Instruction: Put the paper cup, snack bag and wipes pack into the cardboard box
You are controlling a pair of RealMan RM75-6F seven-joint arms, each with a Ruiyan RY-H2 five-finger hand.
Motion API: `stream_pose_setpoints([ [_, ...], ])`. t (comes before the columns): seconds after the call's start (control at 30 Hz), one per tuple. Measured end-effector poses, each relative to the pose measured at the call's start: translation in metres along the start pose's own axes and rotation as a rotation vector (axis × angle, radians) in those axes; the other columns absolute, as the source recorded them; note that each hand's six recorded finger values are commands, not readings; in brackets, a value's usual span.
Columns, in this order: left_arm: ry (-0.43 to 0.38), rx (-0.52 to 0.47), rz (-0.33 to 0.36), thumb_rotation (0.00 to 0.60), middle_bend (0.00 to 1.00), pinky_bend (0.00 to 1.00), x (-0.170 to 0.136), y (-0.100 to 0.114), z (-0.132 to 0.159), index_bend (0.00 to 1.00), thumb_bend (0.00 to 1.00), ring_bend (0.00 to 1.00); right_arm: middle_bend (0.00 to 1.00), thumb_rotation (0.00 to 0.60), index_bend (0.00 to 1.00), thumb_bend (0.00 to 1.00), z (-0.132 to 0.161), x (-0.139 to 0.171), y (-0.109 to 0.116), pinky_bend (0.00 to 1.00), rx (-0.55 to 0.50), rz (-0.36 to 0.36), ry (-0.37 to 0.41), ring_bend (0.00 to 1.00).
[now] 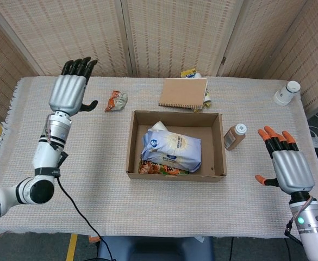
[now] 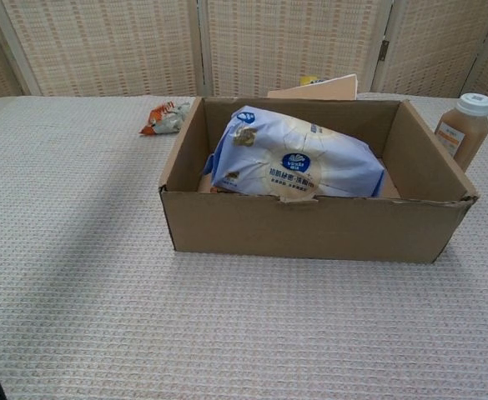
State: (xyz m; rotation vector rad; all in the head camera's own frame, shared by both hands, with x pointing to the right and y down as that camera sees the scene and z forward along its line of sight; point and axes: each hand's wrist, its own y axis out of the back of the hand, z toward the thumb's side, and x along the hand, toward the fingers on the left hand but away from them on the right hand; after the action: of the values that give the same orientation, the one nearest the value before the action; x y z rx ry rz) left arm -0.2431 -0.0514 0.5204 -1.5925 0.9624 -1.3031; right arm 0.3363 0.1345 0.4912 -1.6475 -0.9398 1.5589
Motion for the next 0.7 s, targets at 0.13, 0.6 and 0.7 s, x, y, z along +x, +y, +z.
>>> stream_pose_setpoints([
  [0.13, -0.014, 0.077, 0.005, 0.600, 0.03, 0.09, -0.034, -0.013, -0.046, 0.00, 0.21, 0.00, 0.00, 0.600, 0.06, 0.04, 0.001, 0.000, -0.002, 0.00, 0.001, 0.006, 0.003, 0.00],
  [0.6, -0.042, 0.132, -0.127, 0.600, 0.07, 0.16, -0.208, -0.069, -0.142, 0.01, 0.20, 0.00, 0.00, 0.600, 0.06, 0.04, 0.009, 0.003, -0.006, 0.00, 0.004, 0.018, 0.029, 0.00],
  [0.7, -0.034, 0.115, -0.108, 0.600, 0.07, 0.17, -0.225, -0.069, -0.145, 0.02, 0.20, 0.00, 0.00, 0.600, 0.06, 0.04, 0.011, 0.004, -0.007, 0.00, 0.006, 0.022, 0.039, 0.00],
])
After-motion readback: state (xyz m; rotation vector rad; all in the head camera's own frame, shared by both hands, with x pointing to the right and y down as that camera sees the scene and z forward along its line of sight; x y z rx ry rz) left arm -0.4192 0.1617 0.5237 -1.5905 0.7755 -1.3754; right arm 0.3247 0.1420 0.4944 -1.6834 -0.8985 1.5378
